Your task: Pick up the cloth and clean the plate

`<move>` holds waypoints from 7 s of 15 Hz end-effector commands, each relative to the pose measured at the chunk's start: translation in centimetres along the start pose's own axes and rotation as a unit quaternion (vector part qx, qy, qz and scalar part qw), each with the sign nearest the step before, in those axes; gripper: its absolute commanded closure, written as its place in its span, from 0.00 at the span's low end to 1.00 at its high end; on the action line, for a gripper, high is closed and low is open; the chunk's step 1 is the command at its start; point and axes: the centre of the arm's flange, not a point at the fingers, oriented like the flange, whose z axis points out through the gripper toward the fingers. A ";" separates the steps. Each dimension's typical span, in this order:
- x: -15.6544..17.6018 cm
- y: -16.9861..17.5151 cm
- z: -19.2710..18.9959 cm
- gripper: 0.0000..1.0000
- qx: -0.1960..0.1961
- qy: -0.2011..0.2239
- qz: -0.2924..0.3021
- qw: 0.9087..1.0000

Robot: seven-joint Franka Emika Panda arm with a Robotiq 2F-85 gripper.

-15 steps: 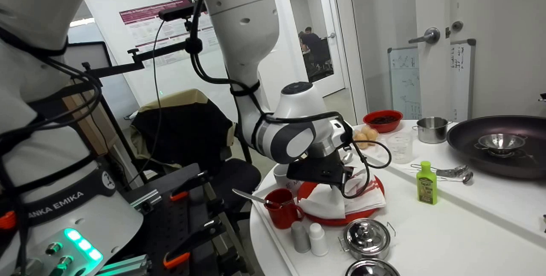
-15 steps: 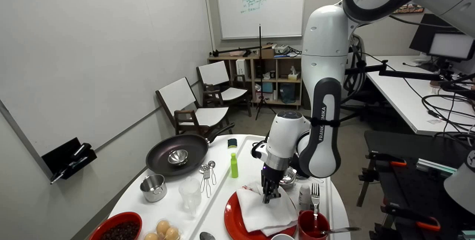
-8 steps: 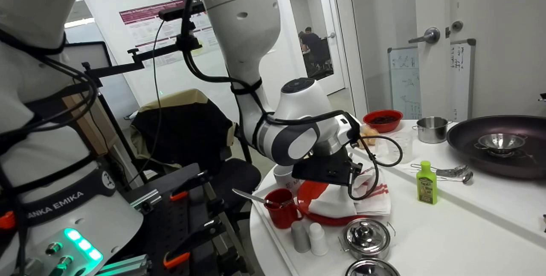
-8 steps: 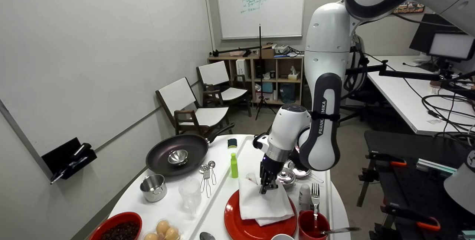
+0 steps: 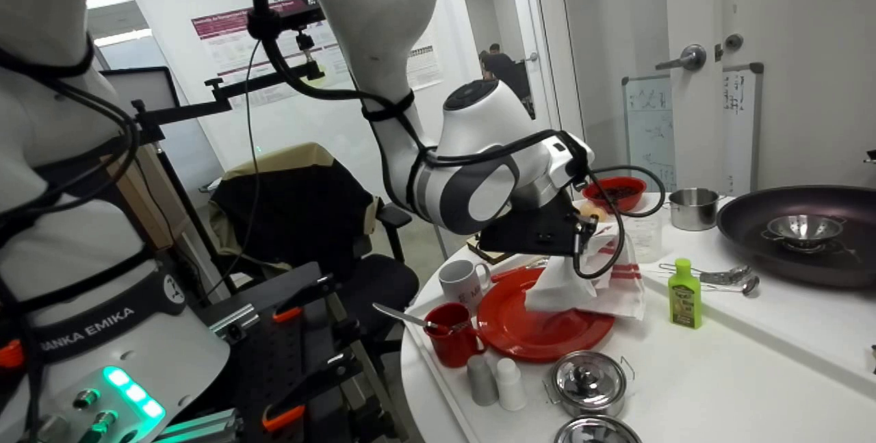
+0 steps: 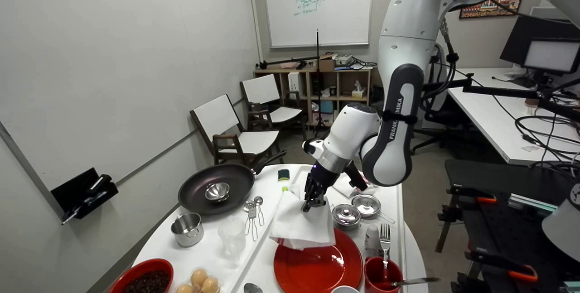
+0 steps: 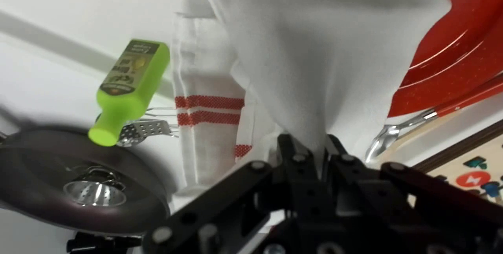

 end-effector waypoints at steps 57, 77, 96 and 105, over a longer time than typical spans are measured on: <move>-8.0 20.3 -5.2 0.92 0.079 0.060 0.609 0.787; -13.4 25.6 -5.4 0.98 -0.093 -0.071 0.685 0.719; -17.8 27.1 -0.4 0.98 -0.158 -0.189 0.687 0.684; -17.9 27.3 0.3 0.52 -0.161 -0.199 0.676 0.691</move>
